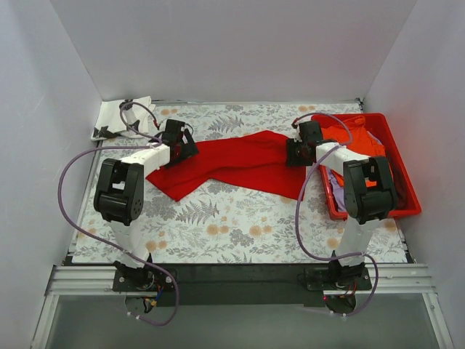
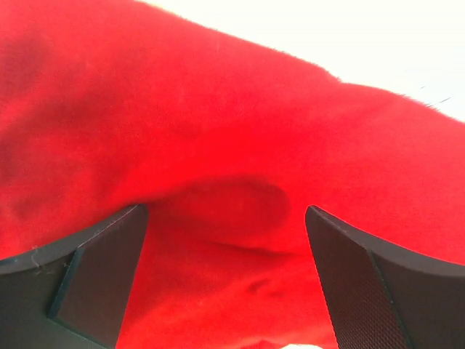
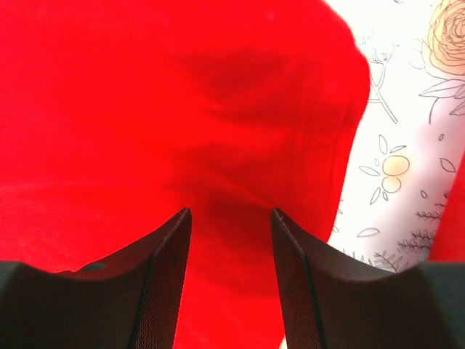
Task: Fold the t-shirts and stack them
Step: Flatten the tshirt out
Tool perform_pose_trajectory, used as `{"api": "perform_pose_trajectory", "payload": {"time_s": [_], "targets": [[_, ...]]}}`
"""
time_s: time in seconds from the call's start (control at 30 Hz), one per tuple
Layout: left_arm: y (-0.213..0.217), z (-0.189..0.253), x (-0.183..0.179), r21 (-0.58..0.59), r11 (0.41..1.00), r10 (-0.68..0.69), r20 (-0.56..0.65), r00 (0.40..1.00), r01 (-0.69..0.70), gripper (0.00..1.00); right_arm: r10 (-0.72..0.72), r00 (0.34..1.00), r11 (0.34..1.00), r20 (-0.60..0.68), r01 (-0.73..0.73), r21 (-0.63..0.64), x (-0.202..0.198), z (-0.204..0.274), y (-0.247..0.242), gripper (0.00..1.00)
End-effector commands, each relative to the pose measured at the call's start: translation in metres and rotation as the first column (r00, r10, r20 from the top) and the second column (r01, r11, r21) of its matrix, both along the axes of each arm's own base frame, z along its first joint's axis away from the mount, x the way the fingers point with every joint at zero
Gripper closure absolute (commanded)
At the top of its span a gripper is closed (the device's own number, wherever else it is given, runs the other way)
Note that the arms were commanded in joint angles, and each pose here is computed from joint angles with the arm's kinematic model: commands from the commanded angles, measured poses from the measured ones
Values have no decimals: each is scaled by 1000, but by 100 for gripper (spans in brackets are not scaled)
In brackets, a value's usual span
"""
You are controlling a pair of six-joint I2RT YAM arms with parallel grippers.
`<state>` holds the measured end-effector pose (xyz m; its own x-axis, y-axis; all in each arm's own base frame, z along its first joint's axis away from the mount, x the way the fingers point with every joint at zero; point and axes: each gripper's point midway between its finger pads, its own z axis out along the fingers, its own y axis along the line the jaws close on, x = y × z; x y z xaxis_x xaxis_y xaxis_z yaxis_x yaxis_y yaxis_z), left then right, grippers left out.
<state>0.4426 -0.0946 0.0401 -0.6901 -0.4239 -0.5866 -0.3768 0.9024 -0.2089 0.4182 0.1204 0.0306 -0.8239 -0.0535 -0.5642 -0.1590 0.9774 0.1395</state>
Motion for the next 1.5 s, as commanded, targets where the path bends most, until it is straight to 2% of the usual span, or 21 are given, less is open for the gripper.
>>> {"api": "perform_pose_trajectory", "payload": {"time_s": [0.0,0.13,0.2,0.27,0.37,0.4,0.53,0.67,0.83,0.97,1.03,1.1,1.13,1.23,1.33,1.47], "targets": [[7,54,25,41,999,-18,126,992,13,11,76,996,997,43,-77,14,-6,37,16,45],[20,83,-4,35,998,44,164,986,-51,11,157,986,986,48,-159,52,-43,49,37,45],[33,87,-38,29,995,92,159,983,-98,11,206,978,975,40,-208,81,-71,49,52,45],[41,86,-62,16,990,138,155,978,-142,11,252,966,962,55,-257,98,-93,54,65,45],[60,79,-101,7,981,189,159,969,-193,17,297,954,947,33,-299,116,-122,46,73,46],[67,64,-115,14,978,202,133,970,-206,18,308,950,941,50,-312,133,-127,52,75,46],[79,60,-127,-38,972,235,151,960,-232,20,320,947,933,32,-320,167,-156,43,72,46],[81,58,-107,-58,972,236,198,951,-229,23,334,942,919,37,-334,209,-178,40,70,46],[92,37,-77,15,965,258,164,952,-264,32,323,944,922,62,-329,206,-191,40,60,46],[90,19,-69,27,965,257,113,960,-261,36,315,946,925,80,-325,197,-194,41,57,46],[91,21,-68,33,964,259,117,959,-264,45,310,947,927,80,-320,197,-194,41,55,46],[90,27,-65,32,966,250,136,959,-257,59,309,948,927,79,-319,198,-195,40,55,46],[90,31,-64,28,967,245,148,958,-252,76,312,947,926,76,-321,198,-196,39,55,46],[91,43,-62,35,971,228,178,957,-238,98,309,948,926,74,-318,202,-197,39,55,46],[92,75,-58,36,974,211,243,947,-226,100,309,947,925,89,-321,202,-196,43,55,46],[101,151,-33,70,971,182,412,893,-230,100,300,948,931,108,-315,187,-194,49,52,46]]}}
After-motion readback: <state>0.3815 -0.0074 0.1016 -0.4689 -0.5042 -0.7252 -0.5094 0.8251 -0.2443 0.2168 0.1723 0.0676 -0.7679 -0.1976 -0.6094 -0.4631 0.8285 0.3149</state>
